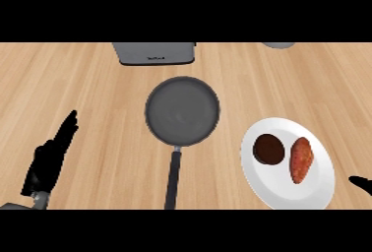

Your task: Pick the sweet potato from the plate and place it in the pan

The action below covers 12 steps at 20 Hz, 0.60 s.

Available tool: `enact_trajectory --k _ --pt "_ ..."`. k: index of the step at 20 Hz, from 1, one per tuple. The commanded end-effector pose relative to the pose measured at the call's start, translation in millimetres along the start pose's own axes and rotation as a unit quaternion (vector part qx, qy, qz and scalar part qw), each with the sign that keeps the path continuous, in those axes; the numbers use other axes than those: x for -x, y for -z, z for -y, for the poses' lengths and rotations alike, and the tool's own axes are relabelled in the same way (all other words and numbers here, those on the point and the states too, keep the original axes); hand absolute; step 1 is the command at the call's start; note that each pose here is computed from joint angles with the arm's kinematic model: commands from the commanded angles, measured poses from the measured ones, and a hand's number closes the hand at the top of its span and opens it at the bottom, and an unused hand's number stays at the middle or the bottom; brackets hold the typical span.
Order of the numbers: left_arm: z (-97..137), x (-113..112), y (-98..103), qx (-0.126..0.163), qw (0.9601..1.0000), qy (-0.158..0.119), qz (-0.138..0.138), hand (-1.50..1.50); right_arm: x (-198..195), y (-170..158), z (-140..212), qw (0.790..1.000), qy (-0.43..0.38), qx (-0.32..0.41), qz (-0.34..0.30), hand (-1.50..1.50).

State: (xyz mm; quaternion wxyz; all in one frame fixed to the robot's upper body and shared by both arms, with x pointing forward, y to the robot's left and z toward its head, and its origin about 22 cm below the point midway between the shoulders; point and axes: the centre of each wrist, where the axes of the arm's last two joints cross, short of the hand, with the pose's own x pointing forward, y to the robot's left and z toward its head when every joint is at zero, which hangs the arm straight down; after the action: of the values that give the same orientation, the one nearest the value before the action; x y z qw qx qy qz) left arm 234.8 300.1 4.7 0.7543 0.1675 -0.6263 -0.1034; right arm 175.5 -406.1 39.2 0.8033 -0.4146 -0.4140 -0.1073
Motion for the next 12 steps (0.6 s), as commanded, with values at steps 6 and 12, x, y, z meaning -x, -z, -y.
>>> enact_trajectory --k 6,12 --pt "7.3 -2.9 -7.2 0.023 0.9997 0.002 0.009 0.0 -79.9 -28.7 17.8 0.987 -0.093 -0.129 -0.026 -1.5" --pt "20.6 -7.4 -6.1 0.02 0.9997 0.009 0.012 0.0 -124.8 -12.8 6.7 0.979 -0.123 -0.153 -0.059 -1.5"
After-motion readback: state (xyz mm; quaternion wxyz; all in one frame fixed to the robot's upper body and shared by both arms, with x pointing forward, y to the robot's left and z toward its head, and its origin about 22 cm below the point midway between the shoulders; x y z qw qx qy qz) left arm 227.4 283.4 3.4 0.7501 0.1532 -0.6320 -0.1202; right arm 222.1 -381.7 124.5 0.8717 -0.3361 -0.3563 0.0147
